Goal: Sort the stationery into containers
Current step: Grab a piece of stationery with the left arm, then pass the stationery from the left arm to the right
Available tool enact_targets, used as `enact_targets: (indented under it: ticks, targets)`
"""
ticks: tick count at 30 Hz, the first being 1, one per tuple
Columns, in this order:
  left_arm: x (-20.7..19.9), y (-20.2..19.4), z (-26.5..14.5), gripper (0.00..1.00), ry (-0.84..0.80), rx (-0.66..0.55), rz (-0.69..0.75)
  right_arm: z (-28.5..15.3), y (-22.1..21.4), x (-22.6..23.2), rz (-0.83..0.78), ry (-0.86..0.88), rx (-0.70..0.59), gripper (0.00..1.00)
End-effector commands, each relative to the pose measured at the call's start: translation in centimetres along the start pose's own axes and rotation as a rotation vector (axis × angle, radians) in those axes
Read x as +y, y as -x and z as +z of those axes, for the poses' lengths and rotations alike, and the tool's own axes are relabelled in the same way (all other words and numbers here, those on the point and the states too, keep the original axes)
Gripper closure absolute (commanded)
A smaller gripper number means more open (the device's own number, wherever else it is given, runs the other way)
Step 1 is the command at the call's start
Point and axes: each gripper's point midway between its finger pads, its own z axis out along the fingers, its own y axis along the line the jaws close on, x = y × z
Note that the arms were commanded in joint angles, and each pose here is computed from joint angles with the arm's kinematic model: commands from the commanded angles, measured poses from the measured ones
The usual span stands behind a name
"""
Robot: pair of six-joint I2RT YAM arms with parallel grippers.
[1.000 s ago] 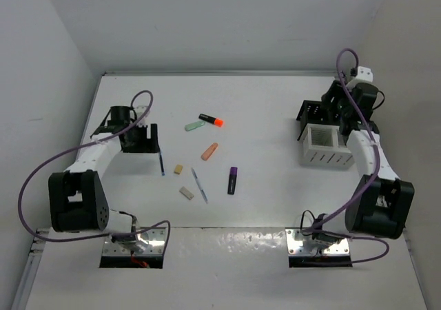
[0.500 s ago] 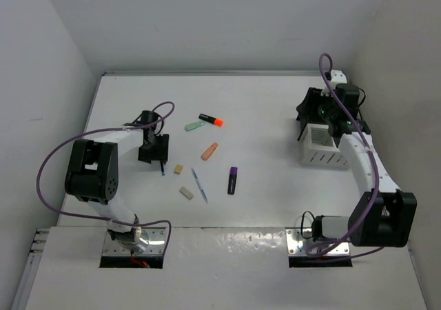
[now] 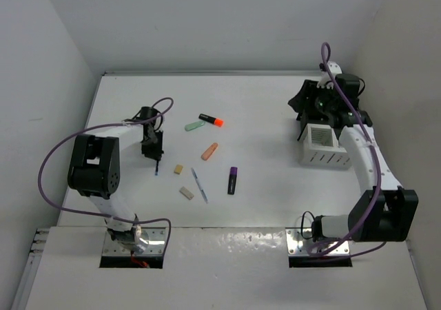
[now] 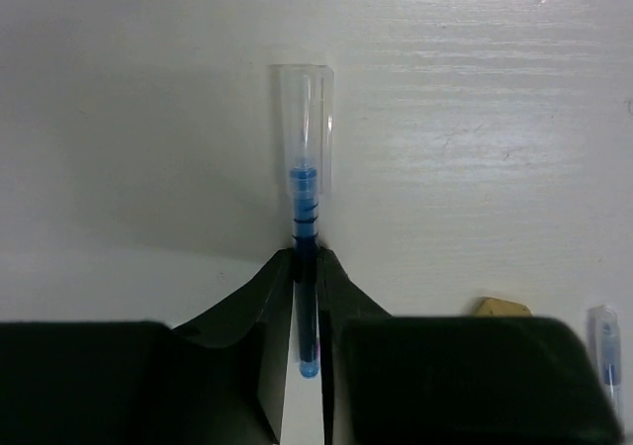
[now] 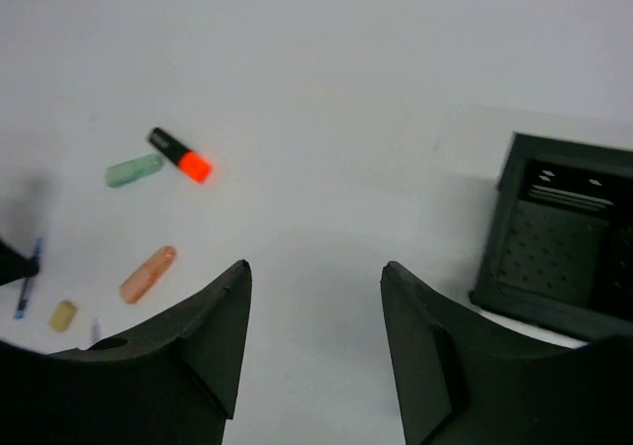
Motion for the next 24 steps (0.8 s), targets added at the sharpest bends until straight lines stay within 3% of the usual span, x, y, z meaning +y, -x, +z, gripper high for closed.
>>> enact_targets:
  ticks: [1, 4, 6, 7, 11, 14, 17, 24]
  targets:
    - [-0.2, -1.2, 1.3, 0.81, -0.075, 0.058, -0.014, -0.4, 2.7, 4.8, -0.013, 0.206, -0.017, 0.45]
    - [-1.0, 0.4, 0.0, 0.88, -0.156, -0.012, -0.004, 0.1, 2.6, 8.2, -0.003, 0.291, 0.009, 0.45]
    - [-1.5, 4.3, -4.0, 0.92, -0.237, -0.187, -0.004, 0.3, 3.1, 11.2, 0.029, 0.358, 0.028, 0.44]
    - [-1.9, 4.3, -4.1, 0.93, -0.263, -0.186, 0.001, 0.6, 2.9, 11.2, 0.032, 0.361, 0.037, 0.44]
    - [-3.8, 10.4, -14.2, 0.94, -0.38, -0.575, 0.055, 0.5, 4.3, 15.4, 0.054, 0.466, 0.027, 0.39]
    - [-7.3, 11.5, -20.6, 0.94, -0.559, -0.743, 0.118, 0.6, 5.8, 17.5, 0.117, 0.526, 0.013, 0.37]
    - [-11.3, 10.8, -25.3, 0.94, -0.734, -0.815, 0.161, 0.8, 7.0, 19.6, 0.148, 0.59, 0.0, 0.33]
    - [-17.6, 9.3, -31.4, 0.93, -1.056, -0.837, 0.216, -0.3, 9.8, 25.1, 0.095, 0.787, -0.062, 0.23]
